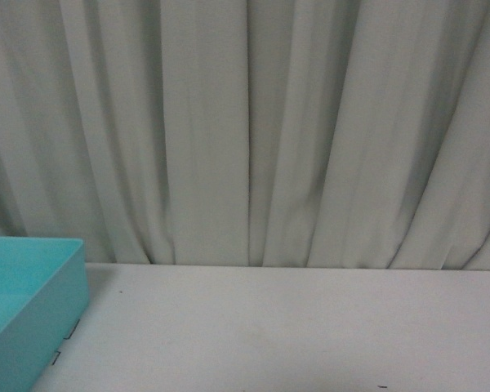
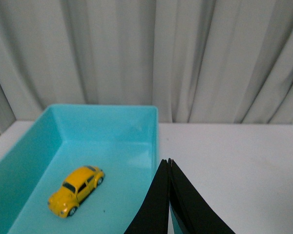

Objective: Wind up and store yellow beetle toy

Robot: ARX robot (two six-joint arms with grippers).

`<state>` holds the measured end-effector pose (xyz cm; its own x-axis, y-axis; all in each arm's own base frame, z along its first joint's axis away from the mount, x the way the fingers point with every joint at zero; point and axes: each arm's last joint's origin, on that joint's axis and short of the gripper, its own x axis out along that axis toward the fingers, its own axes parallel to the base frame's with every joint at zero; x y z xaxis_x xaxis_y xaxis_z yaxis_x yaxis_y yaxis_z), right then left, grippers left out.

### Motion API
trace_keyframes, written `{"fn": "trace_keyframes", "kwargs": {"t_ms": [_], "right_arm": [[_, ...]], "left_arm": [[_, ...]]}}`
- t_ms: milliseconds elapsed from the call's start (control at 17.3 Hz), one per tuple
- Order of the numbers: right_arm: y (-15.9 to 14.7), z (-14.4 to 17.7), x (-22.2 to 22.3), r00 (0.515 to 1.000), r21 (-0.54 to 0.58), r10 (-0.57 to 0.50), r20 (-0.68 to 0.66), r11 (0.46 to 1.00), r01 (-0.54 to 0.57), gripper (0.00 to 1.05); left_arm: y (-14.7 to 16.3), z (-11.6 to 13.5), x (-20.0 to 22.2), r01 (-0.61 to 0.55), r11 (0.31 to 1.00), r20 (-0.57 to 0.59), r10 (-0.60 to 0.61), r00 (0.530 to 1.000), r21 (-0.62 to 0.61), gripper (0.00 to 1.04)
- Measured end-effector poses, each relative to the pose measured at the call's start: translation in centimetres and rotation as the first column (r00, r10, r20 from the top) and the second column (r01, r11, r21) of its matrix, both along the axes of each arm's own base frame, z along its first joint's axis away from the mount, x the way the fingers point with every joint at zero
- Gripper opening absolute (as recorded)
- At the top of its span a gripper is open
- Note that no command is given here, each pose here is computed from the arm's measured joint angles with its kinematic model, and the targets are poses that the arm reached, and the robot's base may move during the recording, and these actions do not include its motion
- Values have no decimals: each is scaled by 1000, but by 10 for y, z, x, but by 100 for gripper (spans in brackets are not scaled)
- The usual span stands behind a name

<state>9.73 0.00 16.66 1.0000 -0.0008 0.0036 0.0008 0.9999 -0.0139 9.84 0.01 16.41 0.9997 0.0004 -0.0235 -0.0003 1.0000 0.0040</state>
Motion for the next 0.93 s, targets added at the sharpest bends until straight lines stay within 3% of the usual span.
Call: {"fn": "trace_keyframes", "kwargs": {"t_ms": [58, 232, 347, 405, 463, 521, 926], "right_arm": [[0, 0, 0, 1000, 0, 0, 0, 1000, 0, 98], [0, 0, 0, 1000, 0, 0, 0, 1000, 0, 98], [0, 0, 0, 1000, 0, 0, 0, 1000, 0, 98], [0, 0, 0, 1000, 0, 0, 0, 1000, 0, 98], [0, 0, 0, 1000, 0, 0, 0, 1000, 0, 98], [0, 0, 0, 1000, 0, 0, 1, 1000, 0, 98], [0, 0, 0, 1000, 0, 0, -2, 1000, 0, 98]], "left_arm": [[0, 5, -1, 0, 1000, 46, 0, 999, 0, 2], [0, 2, -1, -1, 1000, 26, 1, 1000, 0, 2], [0, 2, -1, -1, 1000, 25, 1, 1000, -1, 15], [0, 2, -1, -1, 1000, 24, 1, 1000, -1, 42], [0, 2, -1, -1, 1000, 24, 1, 1000, -1, 76], [0, 2, -1, -1, 1000, 24, 1, 1000, 0, 98], [0, 2, -1, -1, 1000, 24, 1, 1000, -1, 98]]}}
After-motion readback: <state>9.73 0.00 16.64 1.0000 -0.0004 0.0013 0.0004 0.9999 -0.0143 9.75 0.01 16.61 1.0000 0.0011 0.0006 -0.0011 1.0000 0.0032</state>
